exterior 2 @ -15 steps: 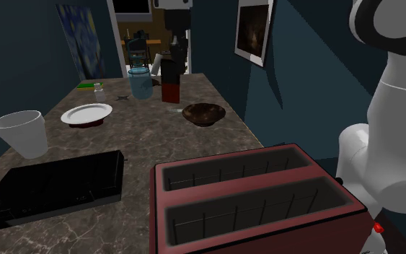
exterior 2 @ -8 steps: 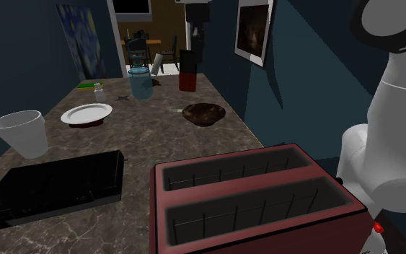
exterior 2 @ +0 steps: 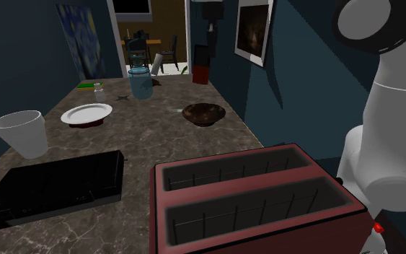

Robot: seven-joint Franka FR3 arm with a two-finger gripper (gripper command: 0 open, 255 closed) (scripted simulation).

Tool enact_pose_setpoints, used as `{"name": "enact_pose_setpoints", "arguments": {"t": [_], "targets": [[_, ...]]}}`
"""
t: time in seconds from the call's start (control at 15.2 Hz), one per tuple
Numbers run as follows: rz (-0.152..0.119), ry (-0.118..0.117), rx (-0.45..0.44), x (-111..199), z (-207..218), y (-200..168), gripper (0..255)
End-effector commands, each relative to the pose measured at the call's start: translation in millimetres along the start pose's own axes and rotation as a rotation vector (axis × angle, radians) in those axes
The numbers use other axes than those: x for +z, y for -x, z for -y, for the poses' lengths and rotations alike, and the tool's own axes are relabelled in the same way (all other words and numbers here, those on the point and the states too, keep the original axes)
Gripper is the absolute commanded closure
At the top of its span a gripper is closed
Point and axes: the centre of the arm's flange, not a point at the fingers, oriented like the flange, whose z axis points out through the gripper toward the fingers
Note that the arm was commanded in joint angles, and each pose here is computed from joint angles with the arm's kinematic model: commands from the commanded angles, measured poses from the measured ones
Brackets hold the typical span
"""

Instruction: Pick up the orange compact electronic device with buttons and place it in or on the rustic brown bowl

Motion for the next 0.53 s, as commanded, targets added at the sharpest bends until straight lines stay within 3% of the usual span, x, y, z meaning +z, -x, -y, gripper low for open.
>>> {"name": "enact_pose_setpoints", "arguments": {"t": [0.0, 0.46], "targets": [[0.0, 0.0, -0.001, 10, -1, 1, 255], [0.0, 0.0, -0.001, 46, -1, 0, 255]]}}
